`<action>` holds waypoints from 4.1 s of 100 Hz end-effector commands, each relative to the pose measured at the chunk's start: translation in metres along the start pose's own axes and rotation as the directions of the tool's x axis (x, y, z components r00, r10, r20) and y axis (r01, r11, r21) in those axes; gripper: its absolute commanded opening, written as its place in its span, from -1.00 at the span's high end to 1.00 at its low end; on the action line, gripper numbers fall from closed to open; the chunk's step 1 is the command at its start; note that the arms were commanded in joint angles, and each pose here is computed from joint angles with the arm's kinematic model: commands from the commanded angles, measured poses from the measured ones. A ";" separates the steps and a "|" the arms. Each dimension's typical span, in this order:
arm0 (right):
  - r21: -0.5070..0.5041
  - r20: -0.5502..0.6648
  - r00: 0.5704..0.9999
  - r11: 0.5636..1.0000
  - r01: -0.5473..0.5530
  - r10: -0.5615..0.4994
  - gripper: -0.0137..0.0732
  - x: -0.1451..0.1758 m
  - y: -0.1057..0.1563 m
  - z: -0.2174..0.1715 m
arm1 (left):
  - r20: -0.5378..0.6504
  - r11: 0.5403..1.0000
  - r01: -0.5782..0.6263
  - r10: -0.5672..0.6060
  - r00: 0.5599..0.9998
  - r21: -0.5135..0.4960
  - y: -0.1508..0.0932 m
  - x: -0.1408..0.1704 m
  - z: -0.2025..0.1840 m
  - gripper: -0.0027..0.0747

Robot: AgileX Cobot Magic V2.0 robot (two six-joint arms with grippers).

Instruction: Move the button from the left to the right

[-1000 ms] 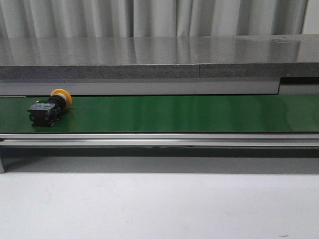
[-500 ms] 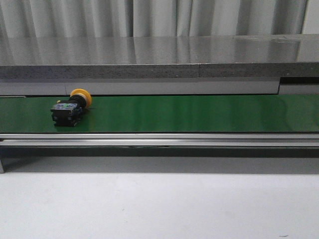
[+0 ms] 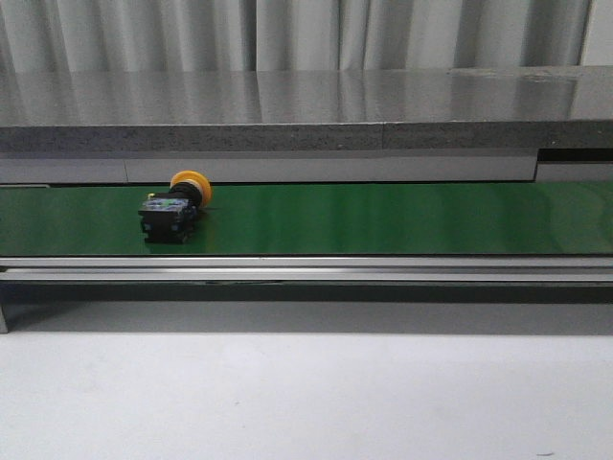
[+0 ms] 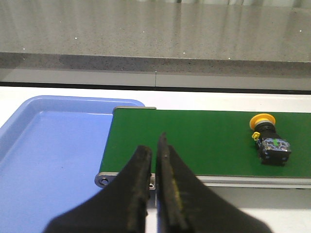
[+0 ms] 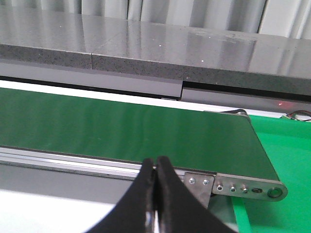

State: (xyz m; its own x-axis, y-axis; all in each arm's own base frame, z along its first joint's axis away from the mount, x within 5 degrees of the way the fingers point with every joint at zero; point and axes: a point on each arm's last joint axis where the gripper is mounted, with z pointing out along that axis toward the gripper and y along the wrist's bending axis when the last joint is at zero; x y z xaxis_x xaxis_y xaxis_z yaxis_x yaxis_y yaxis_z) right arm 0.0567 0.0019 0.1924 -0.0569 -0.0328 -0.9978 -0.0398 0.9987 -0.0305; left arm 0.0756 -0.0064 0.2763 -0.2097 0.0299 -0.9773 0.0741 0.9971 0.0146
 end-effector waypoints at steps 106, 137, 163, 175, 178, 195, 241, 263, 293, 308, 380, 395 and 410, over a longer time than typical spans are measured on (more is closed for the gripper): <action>0.001 -0.329 0.944 1.000 -0.016 0.015 0.84 -0.139 -0.004 0.067 | 0.088 1.000 0.006 -0.005 0.996 -0.010 0.001 -0.014 -0.002 0.92; 0.002 -0.572 0.819 0.999 -0.045 0.038 0.84 -0.149 -0.003 0.129 | 0.088 1.000 0.006 -0.005 0.996 -0.010 0.001 -0.014 -0.002 0.92; 0.004 -0.623 0.780 0.998 -0.058 0.047 0.70 -0.138 -0.001 0.145 | 0.088 1.000 0.006 -0.005 0.996 -0.010 0.001 -0.014 -0.002 0.92; 0.004 -0.619 0.782 0.997 -0.077 0.063 0.22 -0.138 0.000 0.145 | 0.088 1.000 0.006 -0.005 0.996 -0.010 0.001 -0.014 -0.002 0.92; 0.004 -0.619 0.782 0.997 -0.079 0.065 0.03 -0.138 0.000 0.145 | 0.088 1.000 0.006 -0.005 0.996 -0.010 0.001 -0.014 -0.002 0.92; 0.006 -0.621 0.779 0.994 -0.107 0.087 -0.72 -0.138 0.001 0.145 | 0.088 1.000 0.006 -0.005 0.996 -0.010 0.001 -0.014 -0.002 0.92; -0.060 -0.623 0.771 0.973 -0.221 0.136 -0.77 -0.129 0.027 0.165 | 0.088 1.000 0.006 -0.005 0.996 -0.010 0.001 -0.014 -0.002 0.92; -0.174 -0.629 0.774 0.959 -0.223 0.066 -0.77 -0.112 0.065 0.188 | 0.088 1.000 0.006 -0.005 0.996 -0.010 0.001 -0.014 -0.002 0.92; -0.224 -0.681 0.733 0.951 -0.215 0.005 -0.77 -0.102 0.095 0.227 | 0.088 1.000 0.006 -0.005 0.996 -0.010 0.001 -0.014 -0.002 0.92; -0.225 -0.706 0.708 0.951 -0.212 -0.009 -0.77 -0.095 0.102 0.242 | 0.088 1.000 0.006 -0.005 0.996 -0.010 0.001 -0.014 -0.002 0.92; -0.251 -0.760 0.640 0.959 -0.130 -0.113 0.23 -0.087 0.105 0.261 | 0.088 1.000 0.006 -0.005 0.996 -0.010 0.001 -0.014 -0.002 0.92; -0.265 -0.723 0.669 0.963 -0.041 -0.171 0.23 -0.121 0.092 0.258 | 0.088 1.000 0.006 -0.005 0.996 -0.010 0.001 -0.014 -0.002 0.92; -0.186 -0.698 0.697 0.981 0.044 -0.164 0.23 -0.153 0.055 0.259 | 0.088 1.000 0.006 -0.005 0.996 -0.010 0.001 -0.014 -0.002 0.92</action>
State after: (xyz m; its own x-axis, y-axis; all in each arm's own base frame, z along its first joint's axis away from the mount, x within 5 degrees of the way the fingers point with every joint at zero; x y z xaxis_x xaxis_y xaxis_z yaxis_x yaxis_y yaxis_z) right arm 0.3217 0.0945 0.2871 -0.8056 -0.2147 -0.5521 -0.2649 0.9642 0.0116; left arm 0.0756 -0.0064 0.2763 -0.2097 0.0299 -0.9773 0.0741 0.9971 0.0146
